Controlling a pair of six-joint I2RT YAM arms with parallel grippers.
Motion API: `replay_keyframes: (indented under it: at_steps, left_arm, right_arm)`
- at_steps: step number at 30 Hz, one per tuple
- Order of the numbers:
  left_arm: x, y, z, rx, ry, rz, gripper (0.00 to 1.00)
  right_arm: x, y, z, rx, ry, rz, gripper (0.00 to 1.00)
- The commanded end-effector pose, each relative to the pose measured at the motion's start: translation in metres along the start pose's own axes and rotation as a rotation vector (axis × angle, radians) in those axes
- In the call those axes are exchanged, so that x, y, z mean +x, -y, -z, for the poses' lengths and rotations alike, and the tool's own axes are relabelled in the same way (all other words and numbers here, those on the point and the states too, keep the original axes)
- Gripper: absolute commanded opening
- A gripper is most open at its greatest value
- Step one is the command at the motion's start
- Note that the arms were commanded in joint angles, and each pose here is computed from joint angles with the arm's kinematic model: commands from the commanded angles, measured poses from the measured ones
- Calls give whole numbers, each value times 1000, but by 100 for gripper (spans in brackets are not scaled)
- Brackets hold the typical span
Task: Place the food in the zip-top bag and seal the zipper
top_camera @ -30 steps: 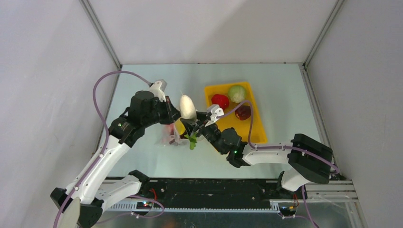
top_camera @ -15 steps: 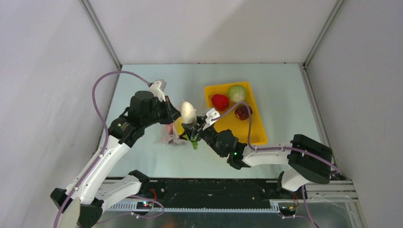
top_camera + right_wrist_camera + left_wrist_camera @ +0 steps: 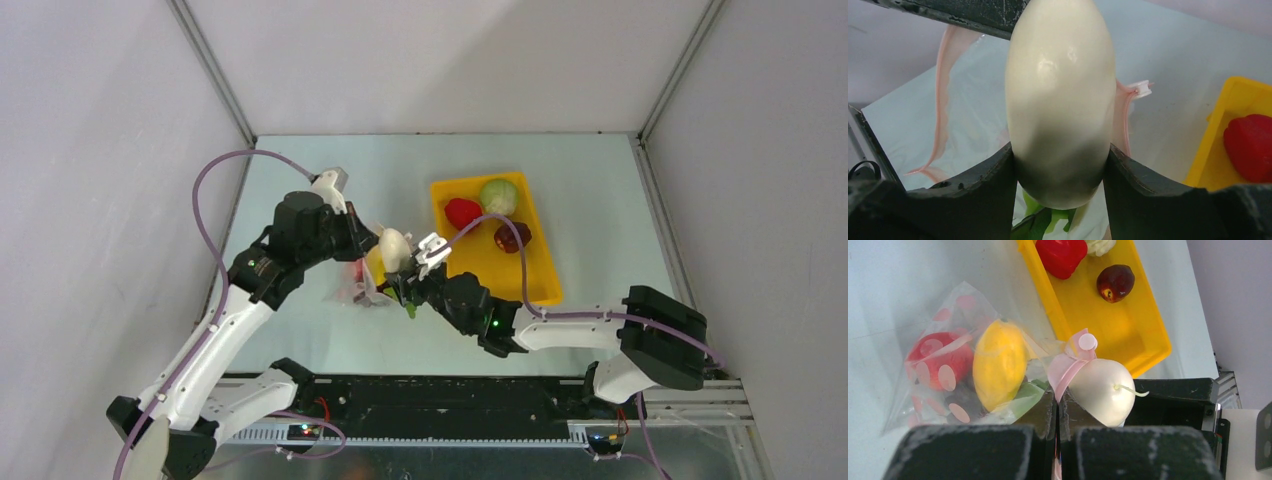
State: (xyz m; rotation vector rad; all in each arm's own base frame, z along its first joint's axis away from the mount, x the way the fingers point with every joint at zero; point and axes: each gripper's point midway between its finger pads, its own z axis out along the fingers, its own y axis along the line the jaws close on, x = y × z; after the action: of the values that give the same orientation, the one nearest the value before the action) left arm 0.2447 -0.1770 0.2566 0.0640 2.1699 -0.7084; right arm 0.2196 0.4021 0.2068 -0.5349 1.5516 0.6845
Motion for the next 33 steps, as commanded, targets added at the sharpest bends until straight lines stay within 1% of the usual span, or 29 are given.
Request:
replay_keyframes:
  at_steps: [1, 6, 9, 10, 15, 17, 18, 19, 20, 21, 22, 23, 25, 26, 27, 29, 32, 33]
  left_arm:
    - [-20, 27, 13, 121, 84, 3, 0]
    - [-22, 35, 17, 174, 99, -21, 0]
    - [-24, 36, 16, 170, 96, -25, 0]
    - [-24, 36, 14, 169, 87, -28, 0]
    - [-31, 48, 8, 203, 66, -16, 0]
    - [-33, 53, 7, 218, 51, -11, 0]
    - [-32, 53, 7, 214, 37, -9, 0]
    - [-33, 55, 7, 218, 35, -19, 0]
    - [-31, 56, 8, 220, 28, -27, 0]
    - [-30, 54, 8, 218, 28, -43, 0]
    - [-24, 53, 7, 218, 18, -54, 0]
    - [-22, 51, 6, 209, 18, -66, 0]
    - [-10, 50, 3, 213, -3, -82, 0]
    - [-5, 49, 1, 211, -8, -84, 0]
    - [0, 51, 1, 220, -17, -90, 0]
    - [5, 53, -3, 224, -10, -84, 0]
    - [7, 50, -12, 204, 6, -32, 0]
    - [7, 49, -14, 198, 10, -20, 0]
  right_arm:
    - [26, -4, 0, 20, -154, 4, 36]
    - [40, 4, 0, 66, -251, -43, 34]
    - [48, 3, 4, 41, -314, -36, 30]
    - [51, 3, 5, 34, -331, -23, 26]
    - [56, 5, 9, 6, -440, -11, 25]
    - [52, 22, 6, 33, -495, -81, 24]
    - [49, 19, 7, 16, -530, -145, 24]
    - [44, 31, 3, 48, -536, -219, 24]
    - [38, 29, 2, 25, -558, -262, 24]
    - [35, 41, -2, 56, -562, -325, 25]
    - [28, 41, -3, 44, -576, -363, 25]
    - [23, 50, -8, 71, -583, -420, 25]
    - [17, 56, -13, 77, -598, -475, 25]
    - [20, 55, -15, 66, -616, -483, 27]
    - [12, 56, -17, 62, -622, -492, 29]
    - [8, 48, -18, 33, -668, -520, 30]
    - [10, 30, -15, 2, -758, -590, 30]
    - [9, 27, -15, 9, -768, -604, 33]
